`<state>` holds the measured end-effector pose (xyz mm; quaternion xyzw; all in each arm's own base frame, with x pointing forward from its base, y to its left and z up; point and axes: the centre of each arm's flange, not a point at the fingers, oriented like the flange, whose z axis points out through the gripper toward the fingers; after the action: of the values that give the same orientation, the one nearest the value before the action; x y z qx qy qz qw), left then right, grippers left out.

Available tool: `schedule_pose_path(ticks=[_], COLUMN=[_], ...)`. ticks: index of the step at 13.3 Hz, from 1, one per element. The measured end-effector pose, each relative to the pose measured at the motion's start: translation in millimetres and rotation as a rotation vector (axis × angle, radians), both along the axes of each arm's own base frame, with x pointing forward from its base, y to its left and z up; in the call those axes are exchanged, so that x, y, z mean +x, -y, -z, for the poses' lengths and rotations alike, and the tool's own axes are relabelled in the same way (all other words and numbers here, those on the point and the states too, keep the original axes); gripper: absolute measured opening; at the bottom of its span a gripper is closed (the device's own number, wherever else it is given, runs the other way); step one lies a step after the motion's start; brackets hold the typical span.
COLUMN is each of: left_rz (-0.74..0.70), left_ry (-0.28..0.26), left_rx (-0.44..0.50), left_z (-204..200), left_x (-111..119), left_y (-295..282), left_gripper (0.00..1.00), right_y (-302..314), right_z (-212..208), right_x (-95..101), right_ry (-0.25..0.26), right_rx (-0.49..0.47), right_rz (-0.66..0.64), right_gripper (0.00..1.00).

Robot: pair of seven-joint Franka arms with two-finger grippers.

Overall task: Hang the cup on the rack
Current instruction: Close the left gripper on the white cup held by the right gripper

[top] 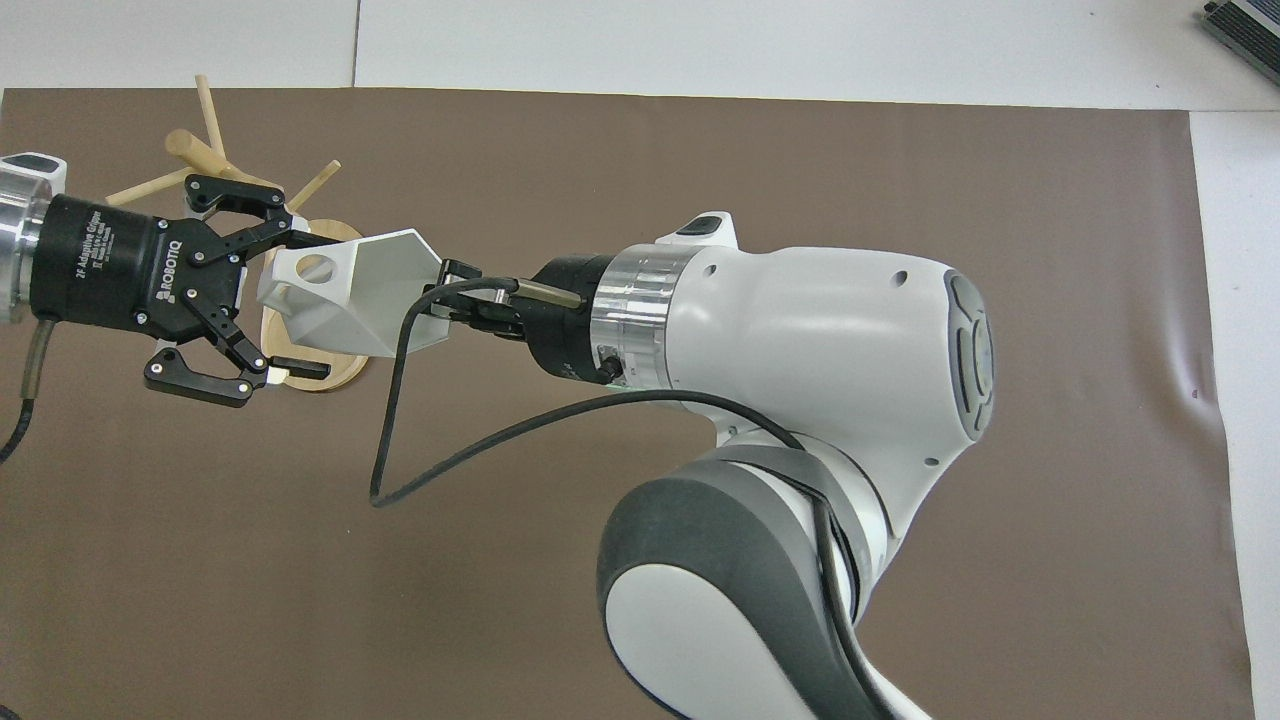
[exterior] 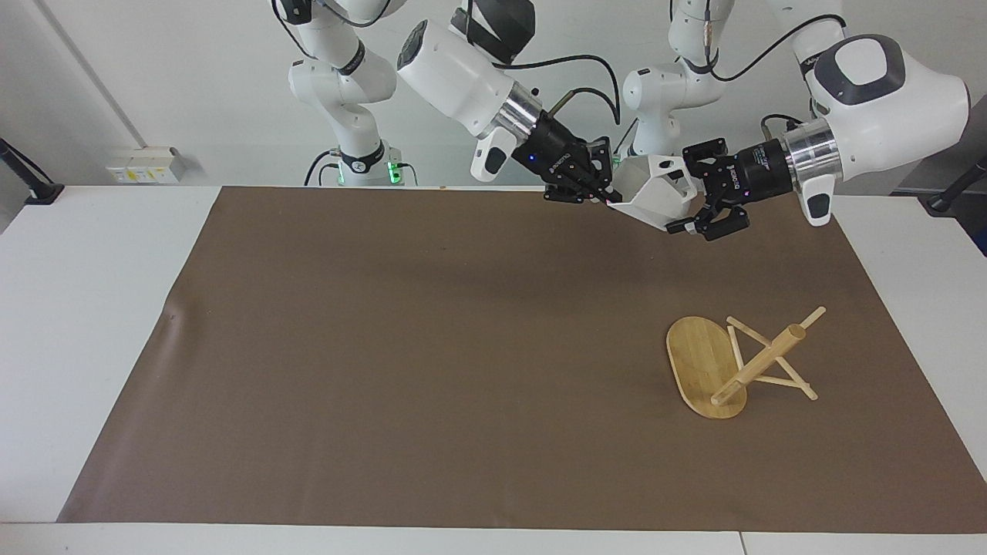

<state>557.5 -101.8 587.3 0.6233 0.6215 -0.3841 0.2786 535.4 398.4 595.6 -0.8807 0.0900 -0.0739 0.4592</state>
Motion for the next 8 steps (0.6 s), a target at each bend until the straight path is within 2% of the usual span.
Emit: schedule_pose_path(ticks=[7, 8], left_rz=[-0.008, -0.009], left_ry=[-0.004, -0.003], left_rx=[0.002, 0.002], left_z=[1.8, 1.5], left_x=[-2.0, -2.2], left_y=[-3.0, -3.4], left_gripper=[1.0, 0.94], right_y=[0.0, 0.0], right_z=[0.3, 0.3], right_x=[0.1, 0.1], right_ry=[0.0, -0.001], right_rx=[0.0, 0.0], right_rz=[0.0, 0.0], right_gripper=[0.04, 0.04])
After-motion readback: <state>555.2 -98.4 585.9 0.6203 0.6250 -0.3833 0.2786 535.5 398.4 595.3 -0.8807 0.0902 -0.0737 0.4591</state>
